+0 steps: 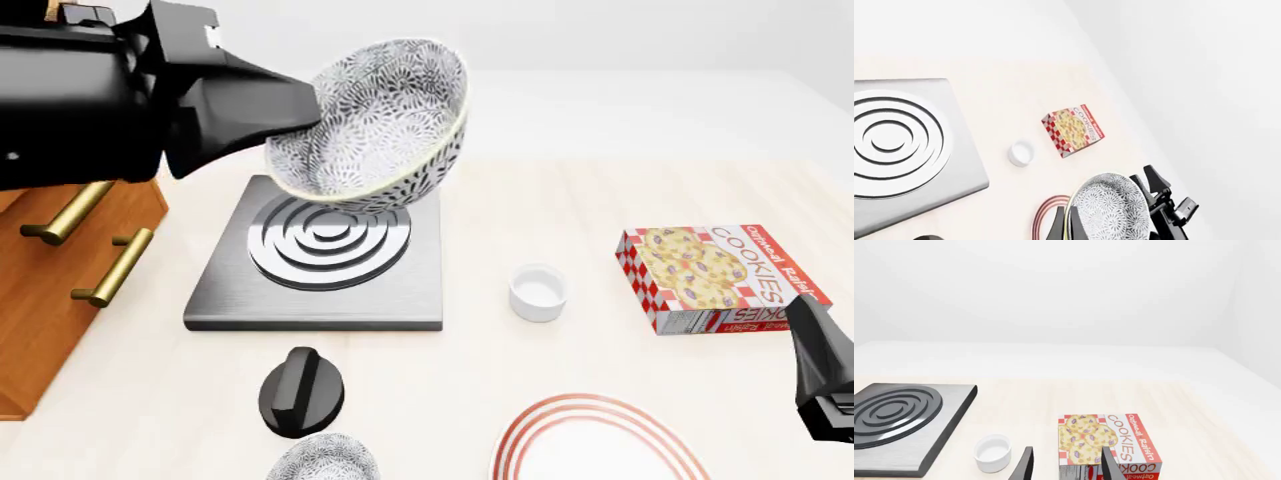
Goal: Pick the akita bowl on the wooden cabinet and place it on the plate.
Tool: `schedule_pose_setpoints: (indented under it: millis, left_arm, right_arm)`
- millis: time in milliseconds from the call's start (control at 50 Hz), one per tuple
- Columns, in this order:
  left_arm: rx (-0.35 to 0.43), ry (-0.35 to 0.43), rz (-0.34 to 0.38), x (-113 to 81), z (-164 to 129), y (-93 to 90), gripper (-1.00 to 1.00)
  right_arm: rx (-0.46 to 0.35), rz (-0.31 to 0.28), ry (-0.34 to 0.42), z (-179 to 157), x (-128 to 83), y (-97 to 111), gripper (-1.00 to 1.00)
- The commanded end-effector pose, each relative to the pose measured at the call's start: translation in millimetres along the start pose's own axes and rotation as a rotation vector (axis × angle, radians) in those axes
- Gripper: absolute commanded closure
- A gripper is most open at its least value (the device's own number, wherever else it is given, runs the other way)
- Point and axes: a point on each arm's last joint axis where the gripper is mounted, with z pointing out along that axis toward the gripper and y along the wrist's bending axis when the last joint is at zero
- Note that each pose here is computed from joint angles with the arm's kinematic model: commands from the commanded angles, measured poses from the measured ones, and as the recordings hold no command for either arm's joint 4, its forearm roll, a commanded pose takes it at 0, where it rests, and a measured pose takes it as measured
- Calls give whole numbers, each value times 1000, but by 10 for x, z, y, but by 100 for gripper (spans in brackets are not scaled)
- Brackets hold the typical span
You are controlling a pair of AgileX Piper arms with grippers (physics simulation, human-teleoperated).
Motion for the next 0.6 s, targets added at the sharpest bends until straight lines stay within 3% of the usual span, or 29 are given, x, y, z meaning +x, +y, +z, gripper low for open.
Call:
schedule_pose_setpoints:
  millis: [20, 600]
  left_arm:
    - [-8, 41, 18, 53, 103, -4, 100]
    - [14, 202, 78, 372, 446, -117, 100]
  right_arm:
    - [0, 0, 0, 0, 0, 0, -100]
    - [0, 0, 0, 0, 0, 0, -100]
